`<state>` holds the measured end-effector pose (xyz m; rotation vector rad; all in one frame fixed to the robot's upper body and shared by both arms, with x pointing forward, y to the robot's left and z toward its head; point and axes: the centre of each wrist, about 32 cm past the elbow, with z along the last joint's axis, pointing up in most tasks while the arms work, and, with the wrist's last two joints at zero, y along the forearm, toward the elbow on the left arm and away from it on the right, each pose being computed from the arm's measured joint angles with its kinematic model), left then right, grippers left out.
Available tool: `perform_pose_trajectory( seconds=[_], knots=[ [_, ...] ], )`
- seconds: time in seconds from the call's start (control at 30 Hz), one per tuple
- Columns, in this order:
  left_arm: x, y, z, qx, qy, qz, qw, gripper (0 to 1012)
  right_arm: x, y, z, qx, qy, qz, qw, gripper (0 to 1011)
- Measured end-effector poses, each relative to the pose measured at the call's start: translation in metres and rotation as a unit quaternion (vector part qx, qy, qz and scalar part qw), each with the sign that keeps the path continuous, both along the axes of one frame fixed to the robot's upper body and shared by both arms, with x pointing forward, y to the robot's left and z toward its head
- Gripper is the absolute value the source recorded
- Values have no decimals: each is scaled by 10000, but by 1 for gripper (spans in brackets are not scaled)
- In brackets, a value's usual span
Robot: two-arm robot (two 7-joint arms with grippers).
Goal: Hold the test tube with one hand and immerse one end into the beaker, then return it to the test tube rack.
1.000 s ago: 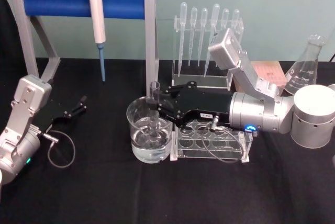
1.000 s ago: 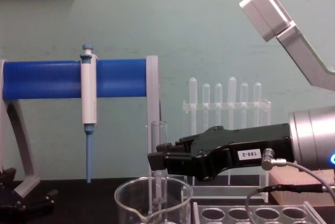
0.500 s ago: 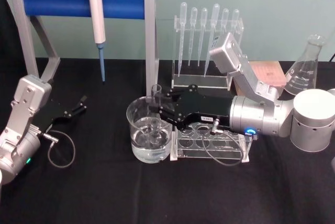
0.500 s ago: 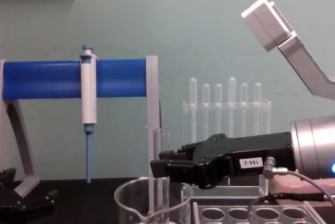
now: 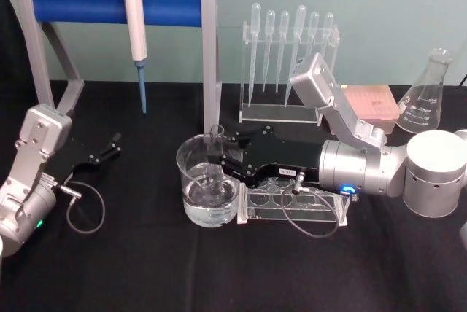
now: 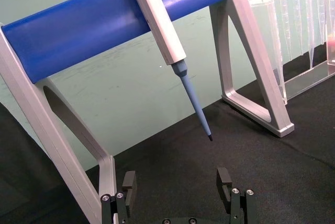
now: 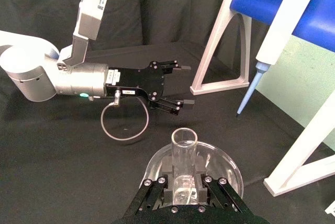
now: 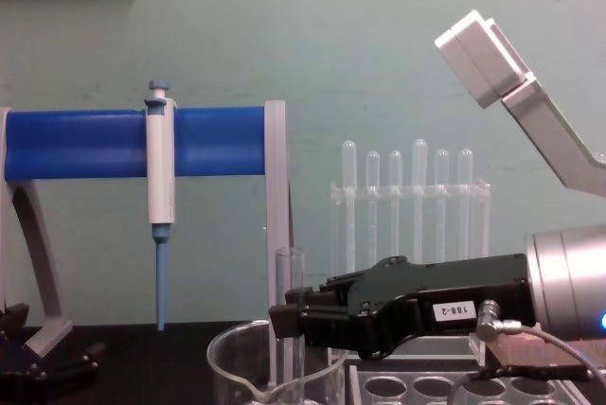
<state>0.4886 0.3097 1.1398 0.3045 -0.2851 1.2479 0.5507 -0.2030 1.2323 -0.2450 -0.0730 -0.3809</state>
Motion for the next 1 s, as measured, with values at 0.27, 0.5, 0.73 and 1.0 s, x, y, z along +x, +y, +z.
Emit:
perform_pose_trajectory(
  seconds=[0.27,0.5,0.73,1.0],
  knots=[
    [0,0,0,0,0,0,10000,1000,-10,7,-5,-17,-3,18,10000,242],
    [0,0,0,0,0,0,10000,1000,-9,6,-3,-17,-3,16,10000,242],
    [0,0,0,0,0,0,10000,1000,-8,6,0,-16,-2,14,10000,242],
    [0,0,0,0,0,0,10000,1000,-6,6,2,-13,-3,13,10000,242]
  ],
)
